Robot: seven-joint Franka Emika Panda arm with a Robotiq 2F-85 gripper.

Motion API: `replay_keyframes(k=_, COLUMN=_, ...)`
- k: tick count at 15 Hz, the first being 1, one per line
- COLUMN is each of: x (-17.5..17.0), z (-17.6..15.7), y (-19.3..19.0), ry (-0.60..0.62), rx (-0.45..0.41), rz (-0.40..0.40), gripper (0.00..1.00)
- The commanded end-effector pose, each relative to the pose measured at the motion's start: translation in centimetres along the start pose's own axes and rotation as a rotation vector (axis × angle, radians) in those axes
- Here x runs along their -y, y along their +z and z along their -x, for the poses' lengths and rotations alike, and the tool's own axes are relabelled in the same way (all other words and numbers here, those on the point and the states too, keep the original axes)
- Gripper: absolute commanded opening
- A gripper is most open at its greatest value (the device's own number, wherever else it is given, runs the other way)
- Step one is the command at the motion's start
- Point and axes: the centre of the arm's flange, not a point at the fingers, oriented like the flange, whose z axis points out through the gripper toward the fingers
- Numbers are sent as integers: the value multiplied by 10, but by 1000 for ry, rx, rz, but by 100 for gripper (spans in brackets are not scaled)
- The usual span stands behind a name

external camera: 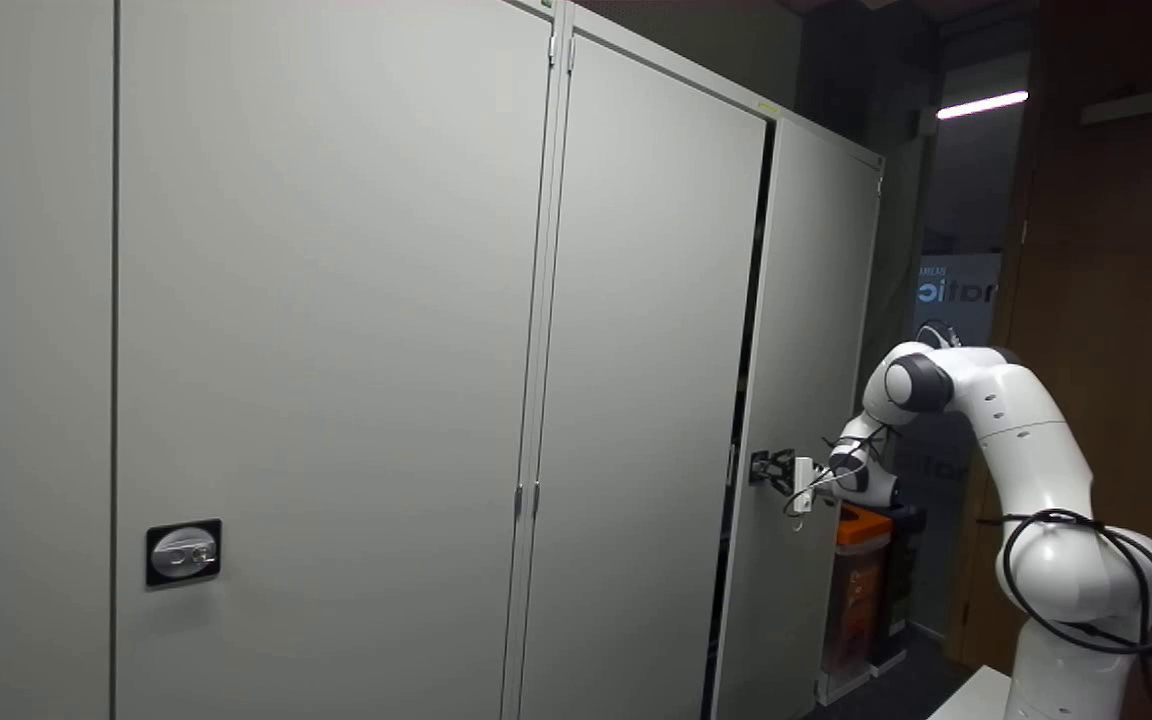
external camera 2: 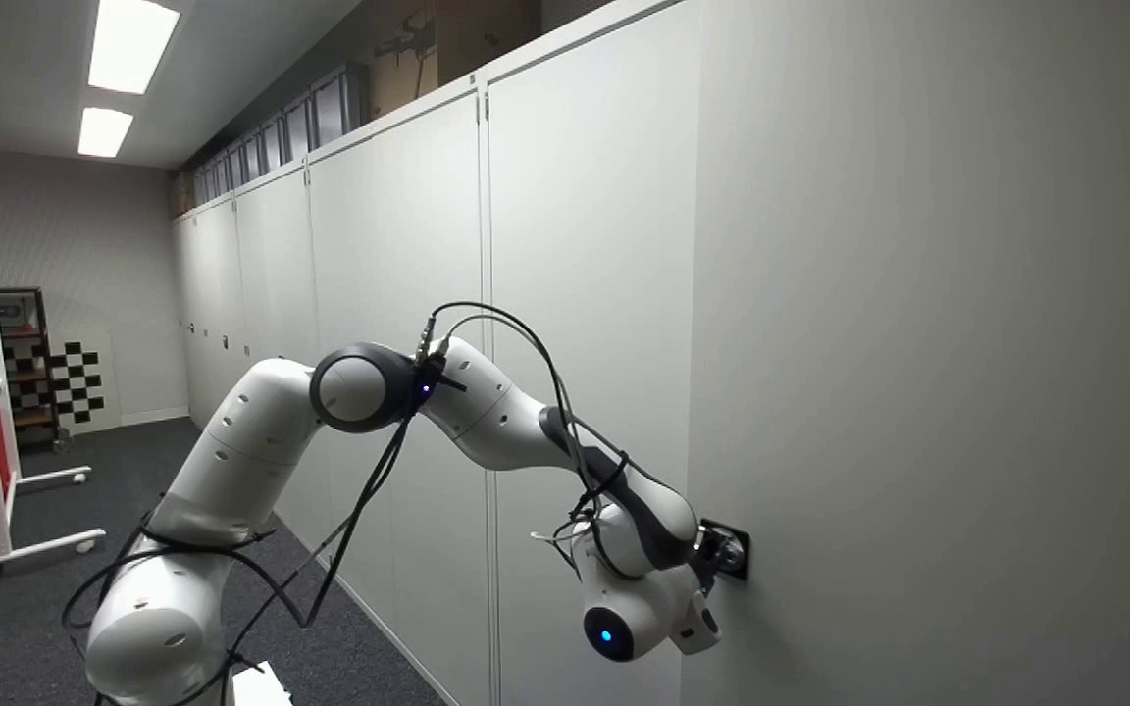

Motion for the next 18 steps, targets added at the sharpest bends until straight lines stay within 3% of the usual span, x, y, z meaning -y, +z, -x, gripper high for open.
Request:
replay_keyframes(k=1, x=14, z=-10, y=20, ry=12, rx=-16, rz=-58, gripper=8)
replay_keyframes(k=18, x=13, z=-24, y=57, ry=-52, rx=-2, rz=-99, gripper=8)
